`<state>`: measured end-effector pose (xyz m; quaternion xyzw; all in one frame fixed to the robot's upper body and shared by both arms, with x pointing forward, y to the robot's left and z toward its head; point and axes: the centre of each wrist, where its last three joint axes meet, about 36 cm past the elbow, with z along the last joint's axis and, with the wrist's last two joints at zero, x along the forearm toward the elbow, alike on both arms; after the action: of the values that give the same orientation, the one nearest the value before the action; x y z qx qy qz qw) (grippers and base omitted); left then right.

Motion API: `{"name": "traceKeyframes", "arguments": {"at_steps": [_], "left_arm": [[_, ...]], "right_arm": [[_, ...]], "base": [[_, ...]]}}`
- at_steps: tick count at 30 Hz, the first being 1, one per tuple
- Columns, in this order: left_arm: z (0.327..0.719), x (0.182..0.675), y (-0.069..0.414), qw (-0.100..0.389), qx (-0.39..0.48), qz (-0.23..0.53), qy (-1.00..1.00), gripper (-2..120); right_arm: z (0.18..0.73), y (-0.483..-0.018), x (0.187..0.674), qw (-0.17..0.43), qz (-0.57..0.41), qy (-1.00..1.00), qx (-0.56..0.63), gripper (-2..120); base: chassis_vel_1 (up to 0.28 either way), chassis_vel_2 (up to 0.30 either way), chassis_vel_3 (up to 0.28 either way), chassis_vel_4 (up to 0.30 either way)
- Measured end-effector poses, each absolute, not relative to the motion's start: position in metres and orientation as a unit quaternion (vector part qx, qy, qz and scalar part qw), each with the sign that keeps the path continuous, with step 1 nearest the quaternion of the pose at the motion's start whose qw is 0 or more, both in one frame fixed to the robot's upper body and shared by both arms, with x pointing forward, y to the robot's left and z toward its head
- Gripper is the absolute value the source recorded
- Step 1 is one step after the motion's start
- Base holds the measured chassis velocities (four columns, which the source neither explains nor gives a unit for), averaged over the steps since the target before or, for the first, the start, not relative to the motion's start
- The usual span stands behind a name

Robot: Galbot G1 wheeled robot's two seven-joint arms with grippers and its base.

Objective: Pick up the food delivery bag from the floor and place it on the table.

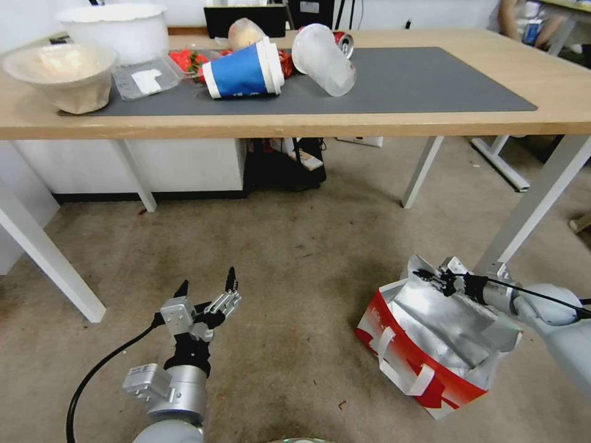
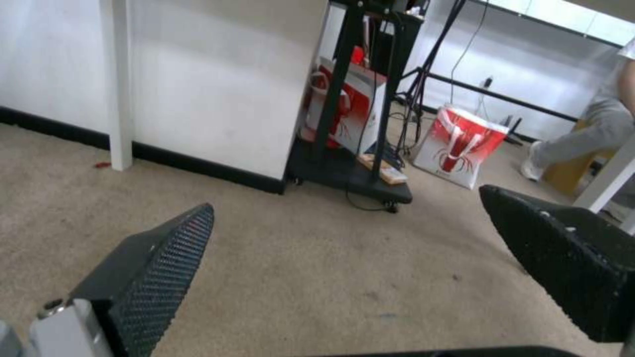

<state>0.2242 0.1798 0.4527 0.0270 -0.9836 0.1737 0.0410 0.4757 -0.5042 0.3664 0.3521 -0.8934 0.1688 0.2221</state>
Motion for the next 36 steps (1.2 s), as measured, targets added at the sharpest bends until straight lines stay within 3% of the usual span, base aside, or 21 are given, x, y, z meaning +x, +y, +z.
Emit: {"name": "traceKeyframes", "arguments": {"at_steps": [18,36], "left_arm": [[0.460,0.225,0.183,0.035,0.058,0.180,-0.981,100],[0.476,0.224,0.189,0.033,0.066,0.184,-0.980,100]], "right_arm": [[0.438,-0.497,0.459,0.103,0.039,-0.853,0.510,0],[0.453,-0.448,0.431,0.060,-0.152,-0.796,0.583,0]], "base": [[0.000,0.000,0.000,0.000],[0.000,0.000,0.000,0.000]]}}
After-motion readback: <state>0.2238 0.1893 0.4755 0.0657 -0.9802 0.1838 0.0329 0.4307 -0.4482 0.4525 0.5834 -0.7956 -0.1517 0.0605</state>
